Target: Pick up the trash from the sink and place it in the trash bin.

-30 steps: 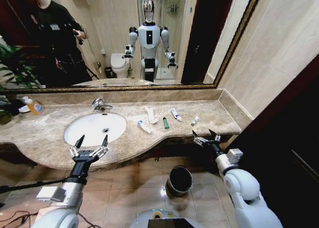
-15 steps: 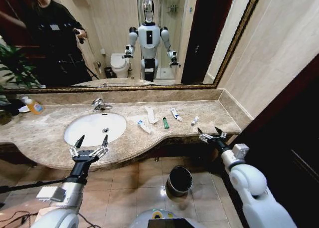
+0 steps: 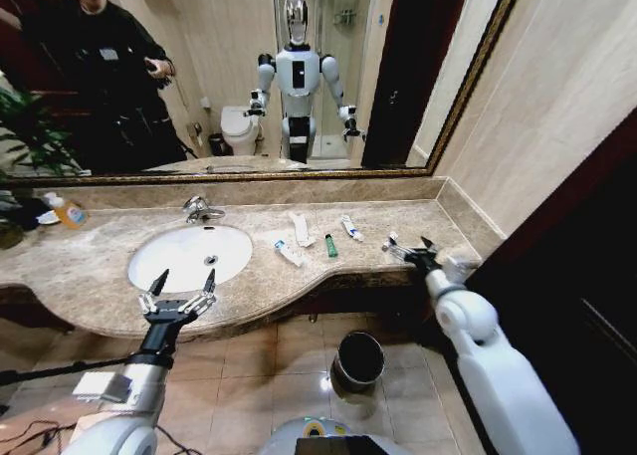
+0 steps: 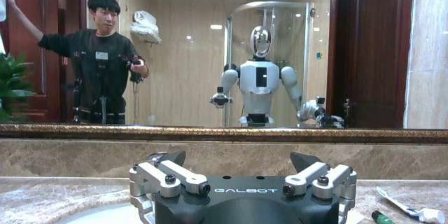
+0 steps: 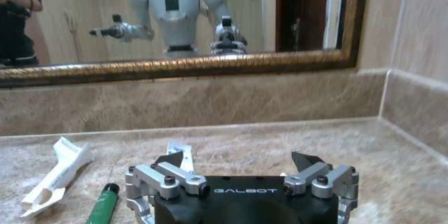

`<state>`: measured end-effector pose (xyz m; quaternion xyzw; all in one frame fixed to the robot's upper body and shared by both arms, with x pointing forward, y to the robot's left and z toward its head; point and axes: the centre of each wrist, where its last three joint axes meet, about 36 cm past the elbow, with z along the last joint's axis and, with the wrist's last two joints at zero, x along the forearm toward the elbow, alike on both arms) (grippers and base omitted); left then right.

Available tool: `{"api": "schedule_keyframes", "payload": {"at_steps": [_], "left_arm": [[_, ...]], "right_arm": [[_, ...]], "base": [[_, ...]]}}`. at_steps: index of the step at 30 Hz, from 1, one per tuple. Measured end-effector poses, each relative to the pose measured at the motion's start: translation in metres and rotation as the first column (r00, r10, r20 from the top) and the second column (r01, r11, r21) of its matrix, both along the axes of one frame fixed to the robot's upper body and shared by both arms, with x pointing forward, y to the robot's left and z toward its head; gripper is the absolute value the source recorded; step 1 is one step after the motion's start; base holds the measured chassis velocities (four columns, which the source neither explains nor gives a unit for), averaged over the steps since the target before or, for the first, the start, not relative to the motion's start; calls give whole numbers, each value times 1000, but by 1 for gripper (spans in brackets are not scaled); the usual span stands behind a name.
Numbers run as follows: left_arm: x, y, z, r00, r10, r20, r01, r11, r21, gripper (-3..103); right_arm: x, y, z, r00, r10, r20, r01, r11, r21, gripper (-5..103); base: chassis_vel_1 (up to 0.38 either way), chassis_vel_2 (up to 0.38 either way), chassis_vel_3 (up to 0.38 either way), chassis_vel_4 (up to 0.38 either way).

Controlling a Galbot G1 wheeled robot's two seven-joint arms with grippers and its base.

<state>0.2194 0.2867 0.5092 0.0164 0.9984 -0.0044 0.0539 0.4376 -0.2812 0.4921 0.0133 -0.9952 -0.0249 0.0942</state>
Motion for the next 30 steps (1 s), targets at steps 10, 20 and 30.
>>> {"api": "schedule_keyframes", "payload": {"at_steps": [10,20,30], "left_arm": [[0,0,0,1000,0,0,0,1000,0,100],[0,0,0,1000,0,0,0,1000,0,100],[0,0,0,1000,0,0,0,1000,0,100]], "right_arm": [[48,10,-26,991,-68,-116,69,998,4,100],[86,7,-32,976,-140,-169,134,990,-47,100],[98,6,-43,966,-158,-203,153,987,-41,96]], "base": [[0,0,0,0],[0,0,0,0],[0,0,0,0]]}}
